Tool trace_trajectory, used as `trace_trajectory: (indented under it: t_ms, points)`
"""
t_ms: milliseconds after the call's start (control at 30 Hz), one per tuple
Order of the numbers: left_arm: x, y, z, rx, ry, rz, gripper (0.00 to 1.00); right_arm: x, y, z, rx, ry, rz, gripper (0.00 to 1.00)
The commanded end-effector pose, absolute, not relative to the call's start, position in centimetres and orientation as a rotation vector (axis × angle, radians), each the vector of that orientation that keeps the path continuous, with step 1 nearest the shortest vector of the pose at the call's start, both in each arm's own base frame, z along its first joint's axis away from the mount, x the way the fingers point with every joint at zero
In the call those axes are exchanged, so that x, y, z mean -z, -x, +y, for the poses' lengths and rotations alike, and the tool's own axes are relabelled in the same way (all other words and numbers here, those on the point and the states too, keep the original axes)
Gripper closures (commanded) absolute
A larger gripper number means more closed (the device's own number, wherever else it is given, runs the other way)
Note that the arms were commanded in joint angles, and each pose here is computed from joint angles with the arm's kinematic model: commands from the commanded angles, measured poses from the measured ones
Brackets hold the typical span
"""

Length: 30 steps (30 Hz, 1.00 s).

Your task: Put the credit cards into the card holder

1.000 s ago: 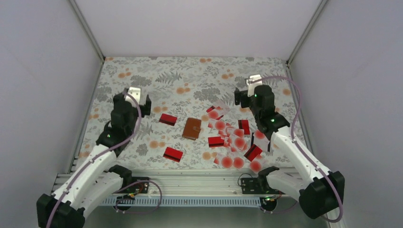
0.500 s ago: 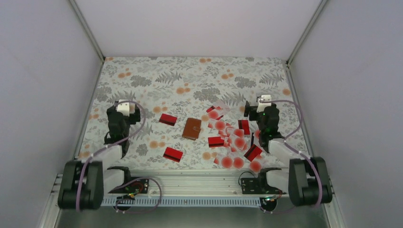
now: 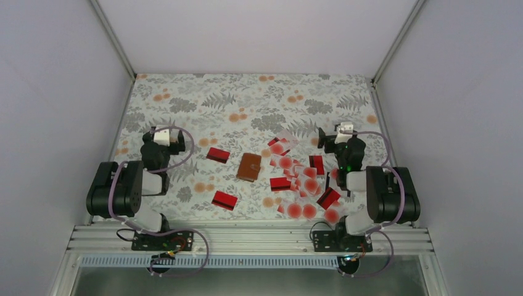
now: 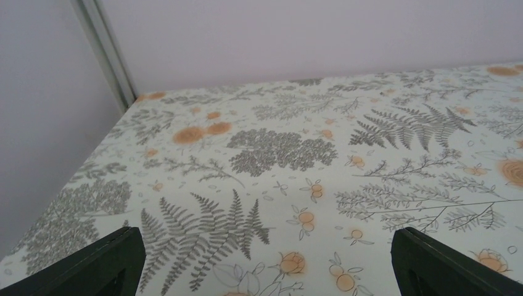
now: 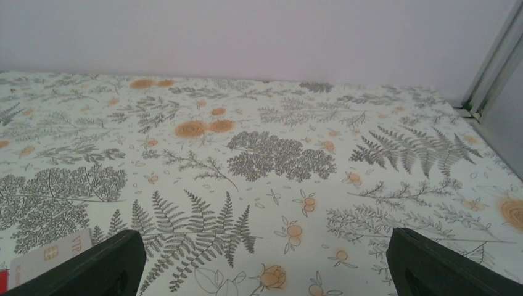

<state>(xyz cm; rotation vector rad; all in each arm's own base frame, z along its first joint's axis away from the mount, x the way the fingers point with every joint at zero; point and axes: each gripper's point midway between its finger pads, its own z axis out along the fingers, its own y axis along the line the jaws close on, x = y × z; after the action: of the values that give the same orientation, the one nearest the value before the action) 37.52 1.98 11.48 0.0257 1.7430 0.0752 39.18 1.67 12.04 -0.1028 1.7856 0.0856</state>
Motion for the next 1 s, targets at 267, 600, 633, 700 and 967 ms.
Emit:
trace_trajectory:
  t_ms: [267,600,633,700,967]
  points:
    - [-13.89,-38.32,0.51,-0.093,-0.090,1.644,0.00,-14.55,-39.19,1.56,-0.124,0.118,1.662,0.01]
    - [-13.94,-38.28,0.45,-0.097,-0.089,1.641,0.00,-14.62,-39.25,1.53,-0.123,0.117,1.662,0.01]
    - [-13.92,-38.29,0.47,-0.098,-0.088,1.642,0.00,-14.56,-39.27,1.59,-0.124,0.120,1.664,0.01]
    - [-13.93,-38.28,0.45,-0.097,-0.088,1.642,0.00,-14.56,-39.25,1.57,-0.125,0.119,1.664,0.01]
    - [-13.90,-38.27,0.47,-0.097,-0.088,1.643,0.00,-14.67,-39.27,1.59,-0.126,0.122,1.657,0.01]
